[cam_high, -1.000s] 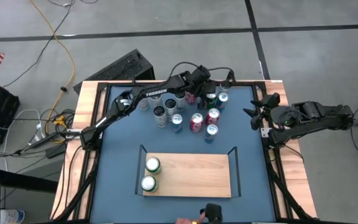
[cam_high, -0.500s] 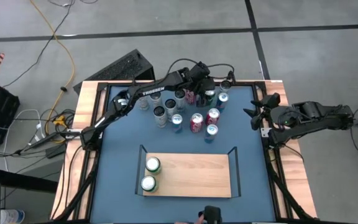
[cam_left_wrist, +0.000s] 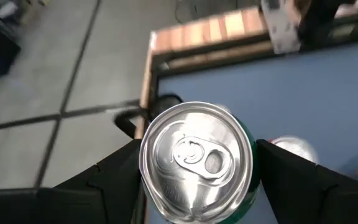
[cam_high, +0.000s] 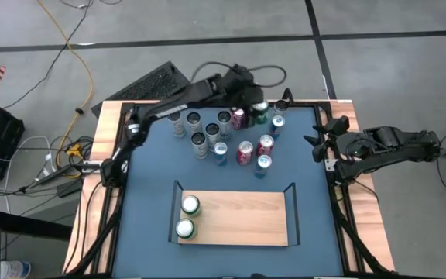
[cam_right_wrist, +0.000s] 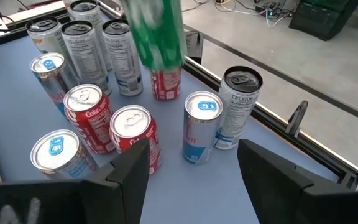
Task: Place canned beverage on shelf
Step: Put the green soda can on the shelf aligned with the other green soda cans
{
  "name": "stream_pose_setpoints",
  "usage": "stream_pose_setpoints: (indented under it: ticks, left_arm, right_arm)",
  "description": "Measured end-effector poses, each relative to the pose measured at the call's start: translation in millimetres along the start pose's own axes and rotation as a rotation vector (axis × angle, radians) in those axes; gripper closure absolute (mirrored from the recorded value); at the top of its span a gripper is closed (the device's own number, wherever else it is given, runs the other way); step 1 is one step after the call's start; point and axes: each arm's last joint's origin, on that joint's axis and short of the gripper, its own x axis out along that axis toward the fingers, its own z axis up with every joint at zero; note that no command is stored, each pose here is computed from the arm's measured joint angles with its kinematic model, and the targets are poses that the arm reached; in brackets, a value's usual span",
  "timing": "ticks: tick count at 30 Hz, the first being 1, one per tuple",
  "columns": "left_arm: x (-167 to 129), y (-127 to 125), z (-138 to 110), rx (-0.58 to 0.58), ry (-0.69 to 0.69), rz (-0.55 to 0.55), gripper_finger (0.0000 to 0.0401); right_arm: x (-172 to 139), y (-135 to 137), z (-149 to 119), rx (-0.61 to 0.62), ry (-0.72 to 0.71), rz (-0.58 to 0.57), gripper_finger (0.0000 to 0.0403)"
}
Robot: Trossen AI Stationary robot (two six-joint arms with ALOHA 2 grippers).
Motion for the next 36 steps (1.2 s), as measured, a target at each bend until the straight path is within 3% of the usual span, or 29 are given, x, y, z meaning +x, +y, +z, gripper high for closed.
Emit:
stream_pose_setpoints:
  ticks: [6,12,19,24,28,32,36]
  left_arm:
    - [-79,-17,34,-0.005,-0.02,-0.022,0.0138]
    - [-158,-60,59,0.008,-0.027,-0.103,0.0138]
    - [-203,-102,67,-0.061,0.007,-0.149,0.0138]
    - [-190,-140,53,-0.126,0.105,-0.147,0.0137]
    - [-184,-160,34,-0.216,0.038,-0.156,0.0136]
    - [-201,-157,-2,-0.303,-0.023,-0.082,0.0135]
    - [-200,-166,-45,-0.34,0.044,-0.001,0.0134]
  right_arm:
    - [0,0,-1,-0.006,0.005,-0.003,0.0157]
    - [0,0,-1,-0.008,0.005,-0.003,0.0157]
    - [0,0,-1,-0.009,0.005,-0.003,0.0157]
    - [0,0,-1,-0.009,0.005,-0.003,0.0157]
    - [0,0,-1,-0.018,0.005,-0.003,0.0157]
    - [0,0,-1,-0.019,0.005,-0.003,0.0157]
    - [0,0,-1,-0.018,0.006,-0.003,0.0157]
